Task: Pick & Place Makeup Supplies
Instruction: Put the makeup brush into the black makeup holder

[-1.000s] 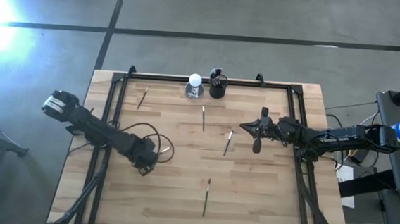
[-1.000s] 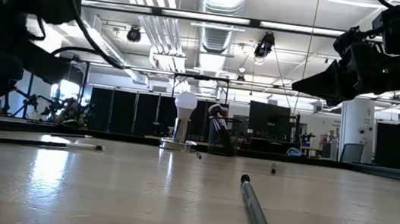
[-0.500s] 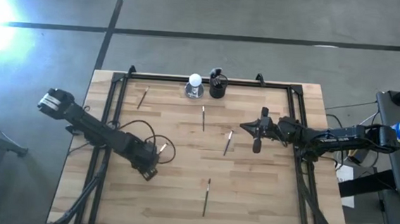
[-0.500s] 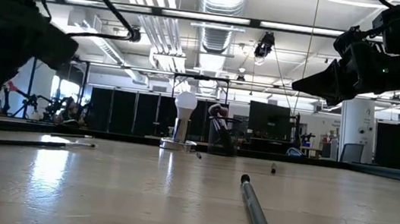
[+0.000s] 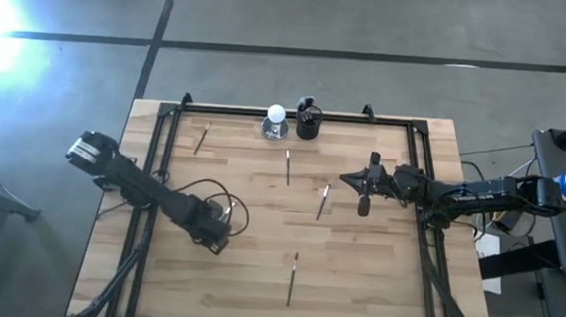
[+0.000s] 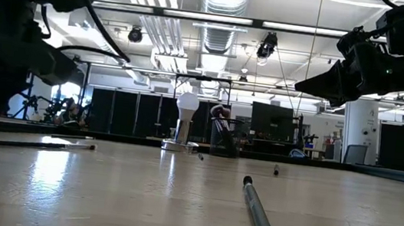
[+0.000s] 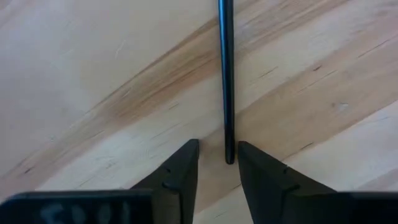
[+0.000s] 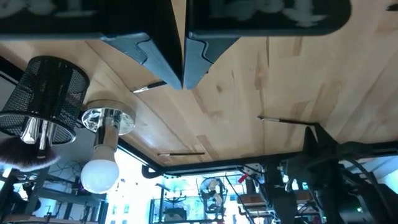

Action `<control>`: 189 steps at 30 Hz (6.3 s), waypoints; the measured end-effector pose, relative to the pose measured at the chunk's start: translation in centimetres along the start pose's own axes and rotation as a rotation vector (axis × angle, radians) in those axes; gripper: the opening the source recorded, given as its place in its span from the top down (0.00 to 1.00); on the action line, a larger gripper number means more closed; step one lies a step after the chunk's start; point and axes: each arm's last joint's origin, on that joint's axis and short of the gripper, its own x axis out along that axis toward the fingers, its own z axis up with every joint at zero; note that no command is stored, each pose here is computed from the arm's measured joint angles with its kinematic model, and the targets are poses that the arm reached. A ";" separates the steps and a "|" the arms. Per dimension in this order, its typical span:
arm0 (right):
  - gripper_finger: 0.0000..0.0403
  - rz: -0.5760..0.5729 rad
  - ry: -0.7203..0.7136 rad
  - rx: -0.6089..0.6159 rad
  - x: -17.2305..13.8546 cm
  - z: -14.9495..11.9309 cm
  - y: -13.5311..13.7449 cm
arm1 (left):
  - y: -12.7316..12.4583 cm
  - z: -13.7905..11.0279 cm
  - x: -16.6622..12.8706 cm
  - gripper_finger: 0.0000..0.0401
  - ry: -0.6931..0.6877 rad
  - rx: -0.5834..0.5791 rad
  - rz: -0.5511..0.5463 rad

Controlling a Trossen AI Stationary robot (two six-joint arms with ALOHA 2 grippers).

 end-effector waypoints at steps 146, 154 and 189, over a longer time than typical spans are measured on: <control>0.64 -0.387 0.191 0.179 15.4 8.8 -16.5 | -1.4 12.9 1.3 0.83 -1.275 0.561 -0.698; 0.76 -0.023 0.612 -0.003 10.2 8.7 -10.0 | -1.4 12.8 1.6 0.96 -1.250 0.590 -0.690; 0.71 0.345 0.935 -0.157 11.4 -1.6 -5.3 | -2.3 13.4 2.0 0.99 -1.147 0.618 -0.655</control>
